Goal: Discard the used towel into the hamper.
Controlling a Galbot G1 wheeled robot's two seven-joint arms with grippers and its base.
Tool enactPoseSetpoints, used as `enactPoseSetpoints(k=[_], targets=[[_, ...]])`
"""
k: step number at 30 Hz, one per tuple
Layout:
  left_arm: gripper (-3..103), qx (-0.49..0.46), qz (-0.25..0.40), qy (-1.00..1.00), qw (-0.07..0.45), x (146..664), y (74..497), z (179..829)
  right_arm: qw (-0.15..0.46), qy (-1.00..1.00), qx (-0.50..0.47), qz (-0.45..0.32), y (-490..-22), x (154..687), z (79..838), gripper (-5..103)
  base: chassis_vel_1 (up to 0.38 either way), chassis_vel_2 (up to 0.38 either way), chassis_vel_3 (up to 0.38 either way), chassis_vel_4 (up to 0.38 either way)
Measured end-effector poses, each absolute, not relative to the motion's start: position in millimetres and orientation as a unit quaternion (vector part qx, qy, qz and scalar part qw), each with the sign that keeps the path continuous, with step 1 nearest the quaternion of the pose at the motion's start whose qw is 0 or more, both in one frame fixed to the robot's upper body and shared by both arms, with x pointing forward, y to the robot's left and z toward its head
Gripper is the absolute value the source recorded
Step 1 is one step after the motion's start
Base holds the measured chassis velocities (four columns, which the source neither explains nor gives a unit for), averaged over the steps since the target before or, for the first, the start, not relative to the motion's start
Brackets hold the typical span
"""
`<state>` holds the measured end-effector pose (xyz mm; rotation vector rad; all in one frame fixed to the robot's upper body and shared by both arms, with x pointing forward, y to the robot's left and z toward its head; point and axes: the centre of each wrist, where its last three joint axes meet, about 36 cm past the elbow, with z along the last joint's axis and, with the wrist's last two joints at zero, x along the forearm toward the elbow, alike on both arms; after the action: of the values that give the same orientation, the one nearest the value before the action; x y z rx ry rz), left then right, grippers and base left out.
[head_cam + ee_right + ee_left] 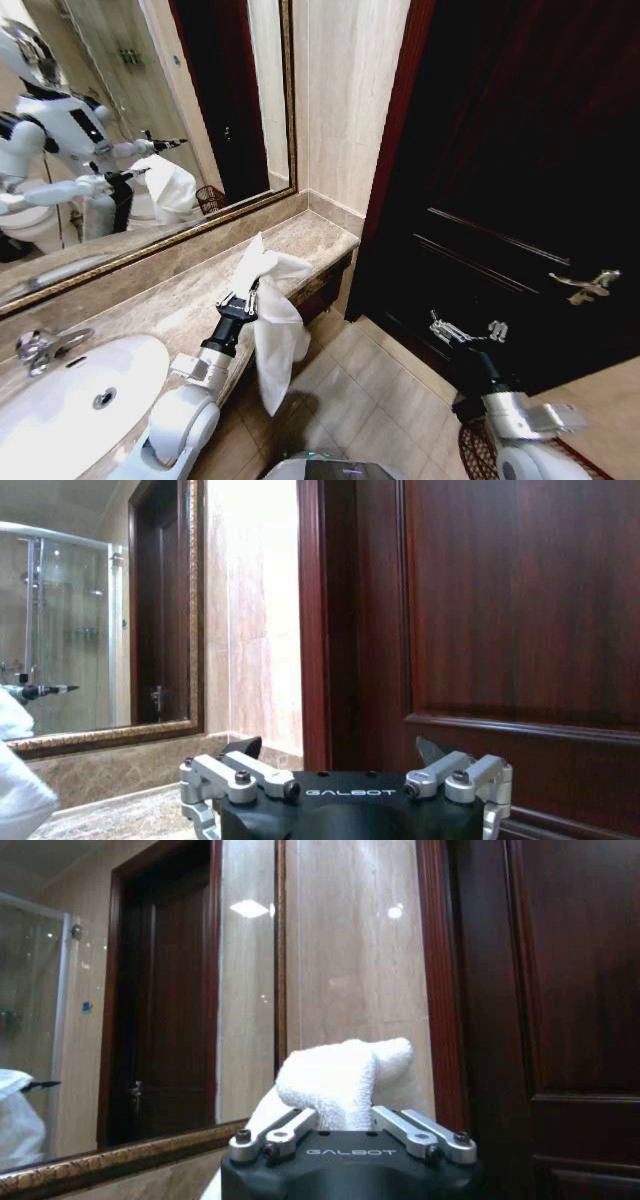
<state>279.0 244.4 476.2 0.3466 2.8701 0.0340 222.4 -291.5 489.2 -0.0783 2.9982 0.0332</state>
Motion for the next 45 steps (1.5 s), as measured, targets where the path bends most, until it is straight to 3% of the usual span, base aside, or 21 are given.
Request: enactPoseSetpoints(k=[45], targets=[[7,0.124,0.008,0.984,0.128,276.4,244.0,476.0,0.067,0.997,-0.028,0.009,-292.7,222.2,487.4,100,0.071,-0.073,-0.072,0.073]])
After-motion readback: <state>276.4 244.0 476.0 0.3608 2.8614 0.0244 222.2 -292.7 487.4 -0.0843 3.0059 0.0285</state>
